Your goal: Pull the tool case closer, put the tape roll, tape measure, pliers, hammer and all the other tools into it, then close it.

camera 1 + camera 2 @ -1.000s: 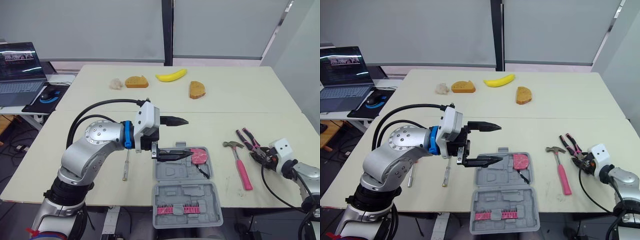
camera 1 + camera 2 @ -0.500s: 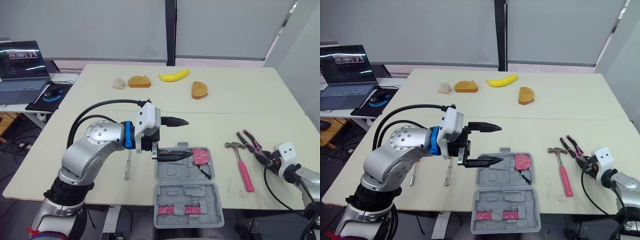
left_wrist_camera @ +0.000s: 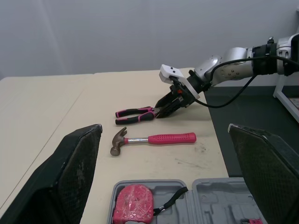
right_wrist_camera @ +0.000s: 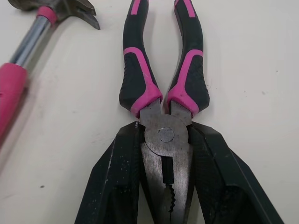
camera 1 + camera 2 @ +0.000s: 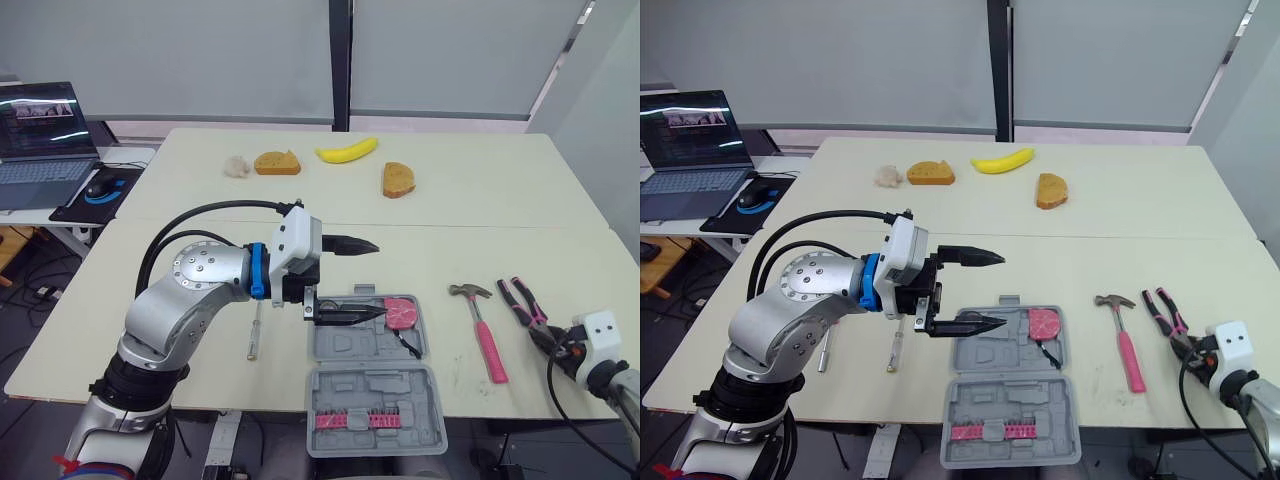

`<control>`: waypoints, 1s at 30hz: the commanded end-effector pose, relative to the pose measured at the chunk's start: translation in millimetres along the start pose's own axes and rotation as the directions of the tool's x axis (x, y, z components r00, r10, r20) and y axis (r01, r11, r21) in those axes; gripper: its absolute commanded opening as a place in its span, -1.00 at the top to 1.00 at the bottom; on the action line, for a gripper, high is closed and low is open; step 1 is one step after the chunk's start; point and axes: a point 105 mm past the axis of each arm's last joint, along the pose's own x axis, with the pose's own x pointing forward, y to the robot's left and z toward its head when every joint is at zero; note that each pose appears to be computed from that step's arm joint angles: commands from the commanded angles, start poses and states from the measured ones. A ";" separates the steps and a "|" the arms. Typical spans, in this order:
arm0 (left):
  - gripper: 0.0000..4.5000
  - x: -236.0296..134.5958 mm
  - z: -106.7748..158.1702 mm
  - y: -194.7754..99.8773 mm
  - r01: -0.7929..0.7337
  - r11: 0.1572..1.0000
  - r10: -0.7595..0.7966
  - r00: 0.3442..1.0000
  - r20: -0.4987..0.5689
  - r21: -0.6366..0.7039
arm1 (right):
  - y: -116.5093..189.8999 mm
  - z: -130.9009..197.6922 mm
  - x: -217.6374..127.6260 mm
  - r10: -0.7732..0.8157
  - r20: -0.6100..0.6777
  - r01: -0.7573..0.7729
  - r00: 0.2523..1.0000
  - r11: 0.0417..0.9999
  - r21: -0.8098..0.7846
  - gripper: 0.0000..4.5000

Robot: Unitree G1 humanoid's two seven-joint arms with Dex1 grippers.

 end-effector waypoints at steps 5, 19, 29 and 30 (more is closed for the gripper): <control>-1.00 3.8 3.0 -3.1 0.025 0.999 -0.025 1.000 0.005 0.038 | 7.5 0.6 -6.2 -0.049 -0.012 0.050 0.999 0.998 0.039 0.05; -1.00 9.8 0.6 -12.4 0.062 0.998 -0.062 0.998 0.009 0.033 | -1.7 -7.3 -7.6 0.002 -0.039 -0.004 0.999 0.998 -0.059 -0.98; -1.00 8.2 -1.4 -13.0 0.053 0.998 -0.053 0.999 -0.003 0.035 | 1.7 -11.0 -1.3 0.025 -0.042 -0.027 0.999 0.999 -0.046 -0.57; -1.00 8.2 -1.4 -13.1 0.053 0.998 -0.053 0.999 -0.003 0.036 | 1.7 -12.0 -1.7 0.023 -0.043 -0.024 0.999 0.999 -0.040 -0.41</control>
